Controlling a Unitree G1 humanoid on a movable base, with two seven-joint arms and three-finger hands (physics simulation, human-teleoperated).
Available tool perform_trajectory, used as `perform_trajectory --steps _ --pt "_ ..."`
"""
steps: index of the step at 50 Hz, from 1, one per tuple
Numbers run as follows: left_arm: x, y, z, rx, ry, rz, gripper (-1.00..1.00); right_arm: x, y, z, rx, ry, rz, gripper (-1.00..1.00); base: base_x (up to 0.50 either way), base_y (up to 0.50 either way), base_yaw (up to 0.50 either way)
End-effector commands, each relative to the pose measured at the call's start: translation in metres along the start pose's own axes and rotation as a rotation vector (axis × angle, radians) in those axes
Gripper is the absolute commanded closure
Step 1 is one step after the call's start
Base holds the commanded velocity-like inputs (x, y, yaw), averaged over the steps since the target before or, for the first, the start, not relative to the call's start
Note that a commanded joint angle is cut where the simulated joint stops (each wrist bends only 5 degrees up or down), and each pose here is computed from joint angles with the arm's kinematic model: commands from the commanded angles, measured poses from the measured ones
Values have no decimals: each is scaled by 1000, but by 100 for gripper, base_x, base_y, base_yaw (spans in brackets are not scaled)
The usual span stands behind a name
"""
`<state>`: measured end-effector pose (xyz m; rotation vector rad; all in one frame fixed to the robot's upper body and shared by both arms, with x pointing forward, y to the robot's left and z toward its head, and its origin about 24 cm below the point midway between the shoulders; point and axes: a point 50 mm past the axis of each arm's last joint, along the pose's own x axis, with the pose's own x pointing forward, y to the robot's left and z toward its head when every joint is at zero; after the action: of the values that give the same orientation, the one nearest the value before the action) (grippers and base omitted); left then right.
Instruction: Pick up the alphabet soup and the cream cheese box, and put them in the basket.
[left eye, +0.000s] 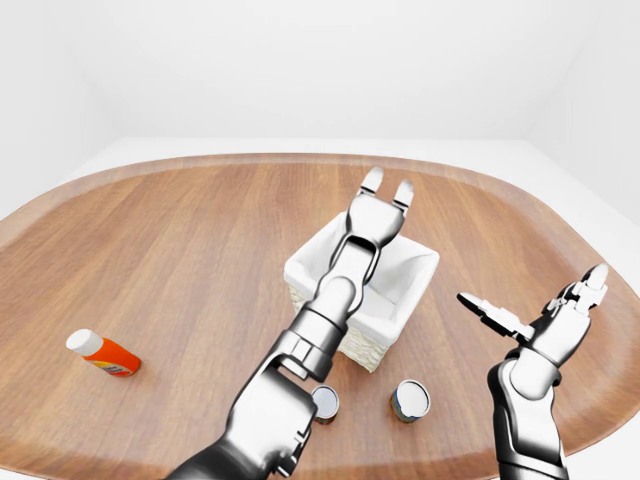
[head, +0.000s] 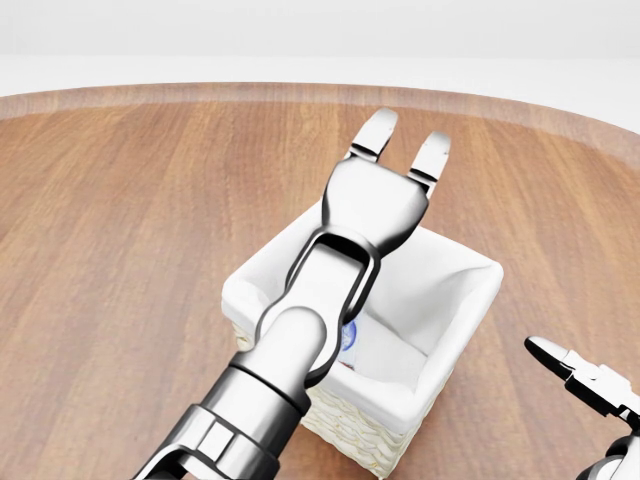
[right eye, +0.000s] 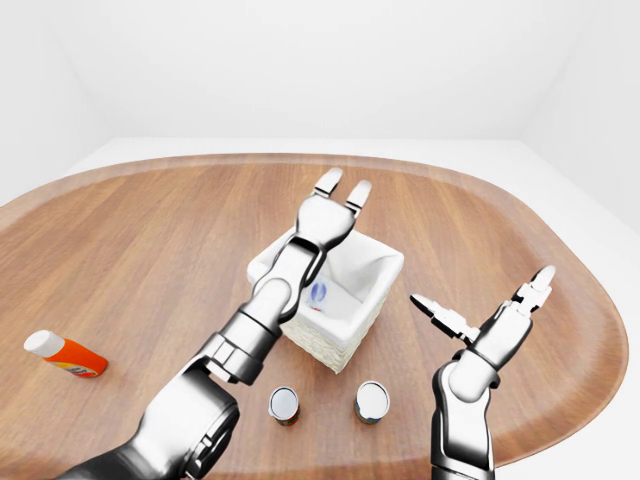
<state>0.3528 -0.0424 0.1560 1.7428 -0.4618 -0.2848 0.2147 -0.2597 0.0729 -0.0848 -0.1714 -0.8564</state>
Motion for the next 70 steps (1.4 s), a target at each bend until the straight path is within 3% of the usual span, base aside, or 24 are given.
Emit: perform_trajectory --steps 1,12,27,45,51,54,70 --pt "-15 28 -13 49 78 74 -100 0 1 -1 -3 0 2 -100 0 0 0" --pt "-28 58 -34 37 154 219 -100 1 1 -1 -5 1 4 -100 0 0 0" --pt "-54 90 -70 6 258 327 -100 1 1 -1 -8 3 2 -100 0 0 0" --pt "-79 78 -98 -25 339 284 -100 1 2 -2 -10 -1 6 -100 0 0 0" --pt "-91 75 -104 -33 365 293 -100 1 1 -1 -11 -1 6 -100 0 0 0" --pt "-100 63 -109 -63 377 308 -100 1 1 -2 -11 0 6 -100 0 0 0" --pt "-114 44 -140 -144 408 340 -100 0 1 -2 -17 -1 6 -100 0 0 0"
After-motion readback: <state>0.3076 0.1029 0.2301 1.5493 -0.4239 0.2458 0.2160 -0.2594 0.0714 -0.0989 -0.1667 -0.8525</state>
